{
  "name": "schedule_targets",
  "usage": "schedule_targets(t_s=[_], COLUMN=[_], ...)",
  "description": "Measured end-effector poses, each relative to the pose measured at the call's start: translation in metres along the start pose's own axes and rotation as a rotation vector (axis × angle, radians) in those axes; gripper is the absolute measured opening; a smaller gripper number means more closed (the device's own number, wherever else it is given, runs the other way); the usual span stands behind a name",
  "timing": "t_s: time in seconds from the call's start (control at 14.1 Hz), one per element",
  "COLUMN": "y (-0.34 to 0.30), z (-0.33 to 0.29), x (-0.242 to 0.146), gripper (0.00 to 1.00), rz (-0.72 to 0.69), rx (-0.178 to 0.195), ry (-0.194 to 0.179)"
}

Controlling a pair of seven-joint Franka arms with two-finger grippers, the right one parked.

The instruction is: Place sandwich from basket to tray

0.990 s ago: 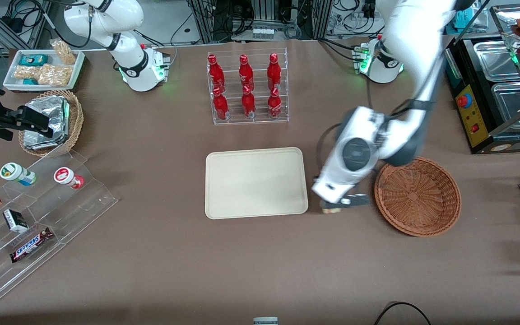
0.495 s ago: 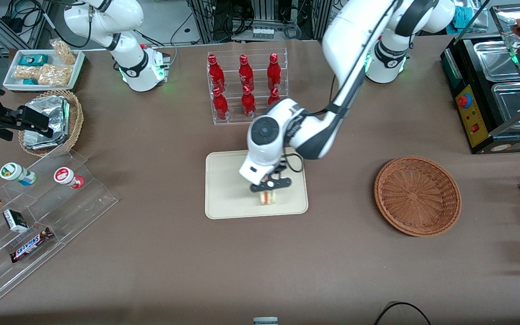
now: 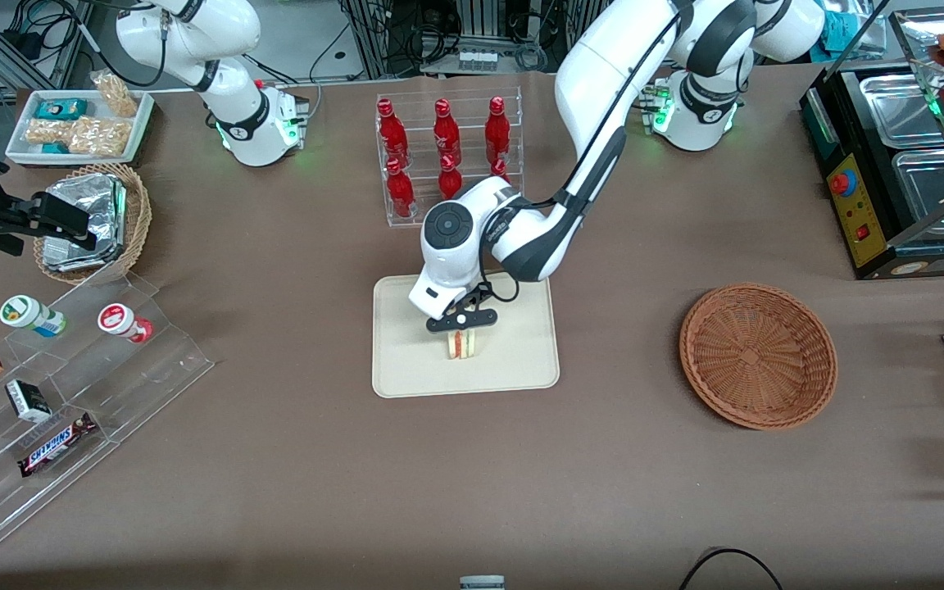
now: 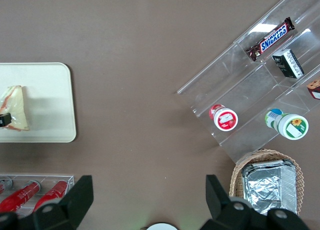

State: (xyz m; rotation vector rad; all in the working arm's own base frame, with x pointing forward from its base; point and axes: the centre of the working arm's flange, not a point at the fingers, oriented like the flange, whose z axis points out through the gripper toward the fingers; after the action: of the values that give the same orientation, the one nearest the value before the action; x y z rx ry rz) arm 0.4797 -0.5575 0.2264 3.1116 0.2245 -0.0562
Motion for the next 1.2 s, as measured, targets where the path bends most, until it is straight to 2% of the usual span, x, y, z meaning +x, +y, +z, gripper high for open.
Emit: schedule_targets(t_s=[0.14, 0.35, 0.42, 0.57, 0.64, 0.85, 0.99, 1.2], y=[0.0, 0.003, 0.001, -0.012, -0.024, -0.084, -0.131, -0.207], z=[0.0, -0.024, -0.042, -0.087, -0.111, -0.156, -0.16, -0.166], x=[0.001, 0.009, 0.013, 0.02, 0.026, 0.055, 0.083, 0.122], gripper=[0.36, 0.65, 0.74, 0.94, 1.0, 1.0, 1.0, 1.0], rz=[-0.012, -0.028, -0.031, -0.04, -0.053, -0.14, -0.174, -0.124], rx=[-0.002, -0.024, -0.017, 0.023, 0.045, 0.107, 0.123, 0.135], ry=[0.003, 0.028, 0.032, 0.039, 0.047, 0.035, 0.016, -0.023])
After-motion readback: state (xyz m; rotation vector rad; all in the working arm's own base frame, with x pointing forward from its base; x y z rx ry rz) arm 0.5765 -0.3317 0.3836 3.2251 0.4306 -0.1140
